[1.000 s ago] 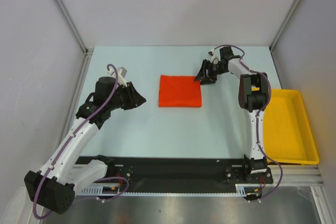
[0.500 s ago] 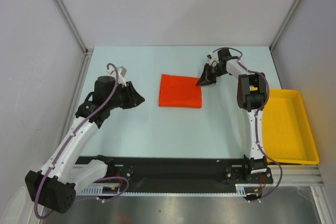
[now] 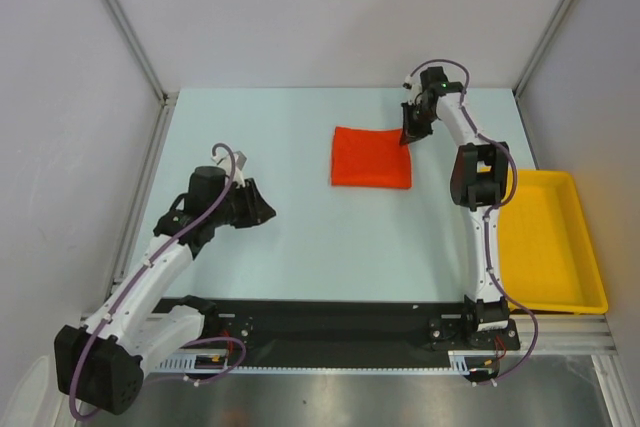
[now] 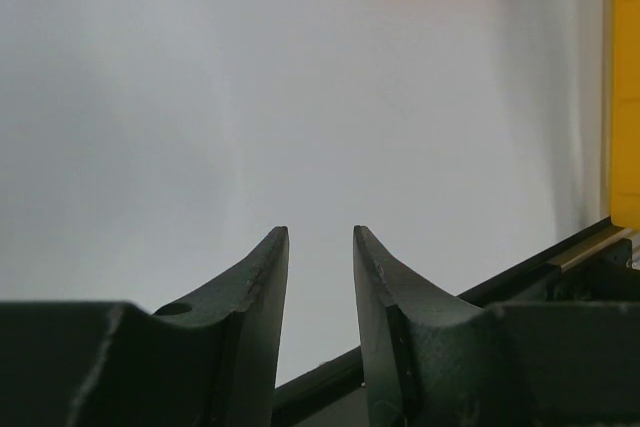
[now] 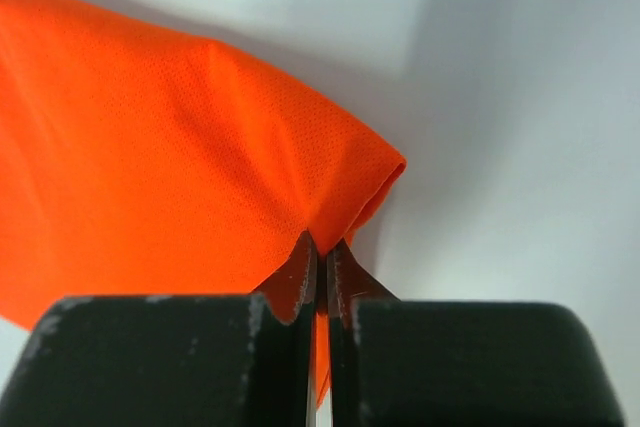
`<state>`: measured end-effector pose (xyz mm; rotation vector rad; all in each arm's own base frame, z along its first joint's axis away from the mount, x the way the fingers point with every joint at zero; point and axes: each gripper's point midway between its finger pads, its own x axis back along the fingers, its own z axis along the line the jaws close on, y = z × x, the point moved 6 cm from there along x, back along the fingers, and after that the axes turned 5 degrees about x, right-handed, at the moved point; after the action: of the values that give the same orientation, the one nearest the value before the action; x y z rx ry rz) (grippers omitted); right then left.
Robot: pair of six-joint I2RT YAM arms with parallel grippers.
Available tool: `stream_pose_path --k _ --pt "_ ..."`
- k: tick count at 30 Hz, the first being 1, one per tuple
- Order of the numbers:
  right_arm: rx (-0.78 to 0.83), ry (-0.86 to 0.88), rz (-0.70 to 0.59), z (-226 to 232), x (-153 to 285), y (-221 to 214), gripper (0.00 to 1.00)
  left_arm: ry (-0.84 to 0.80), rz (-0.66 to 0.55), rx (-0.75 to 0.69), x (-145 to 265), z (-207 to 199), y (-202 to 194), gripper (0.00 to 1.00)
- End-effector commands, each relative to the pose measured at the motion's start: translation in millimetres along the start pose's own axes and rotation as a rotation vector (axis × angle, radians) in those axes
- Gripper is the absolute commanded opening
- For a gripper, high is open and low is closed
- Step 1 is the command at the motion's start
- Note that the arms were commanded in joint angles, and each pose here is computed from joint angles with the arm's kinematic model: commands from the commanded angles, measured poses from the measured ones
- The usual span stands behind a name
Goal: Fold and stack the t-shirts
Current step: Neatly place the folded tshirt to the corner
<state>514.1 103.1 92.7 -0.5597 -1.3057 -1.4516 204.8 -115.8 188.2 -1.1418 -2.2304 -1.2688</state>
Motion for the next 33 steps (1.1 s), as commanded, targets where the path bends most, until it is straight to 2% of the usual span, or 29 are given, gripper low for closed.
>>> stream_pose_path --k 1,4,9,12,17,21,33 --pt "0.120 -0.237 -0.034 -54.5 33.1 12.9 0.00 -0.046 -0.037 -0.037 -1.6 -1.5 3.2 0.38" --pt "0.162 -0.334 -0.113 -78.1 48.1 29.5 0.00 -0.039 -0.031 -0.034 -6.9 3.7 -1.9 0.38" --pt "0.373 -0.507 -0.161 -106.2 69.1 52.3 0.00 -0.021 0.009 -0.063 -13.9 8.9 -4.4 0.37" --pt "0.475 -0.550 -0.197 -114.8 75.3 66.2 0.00 0.013 0.029 -0.102 -15.4 13.9 -4.9 0.36" --pt "0.537 -0.544 -0.268 -144.7 85.6 76.0 0.00 0.023 0.036 -0.213 -19.7 6.4 -0.1 0.36" --pt "0.649 -0.614 -0.235 -166.4 83.3 75.4 0.00 0.064 0.042 -0.309 -19.8 5.4 1.5 0.36" --pt "0.818 -0.728 -0.234 -213.4 78.1 68.3 0.00 0.174 0.152 -0.323 -36.3 22.2 -13.7 0.35"
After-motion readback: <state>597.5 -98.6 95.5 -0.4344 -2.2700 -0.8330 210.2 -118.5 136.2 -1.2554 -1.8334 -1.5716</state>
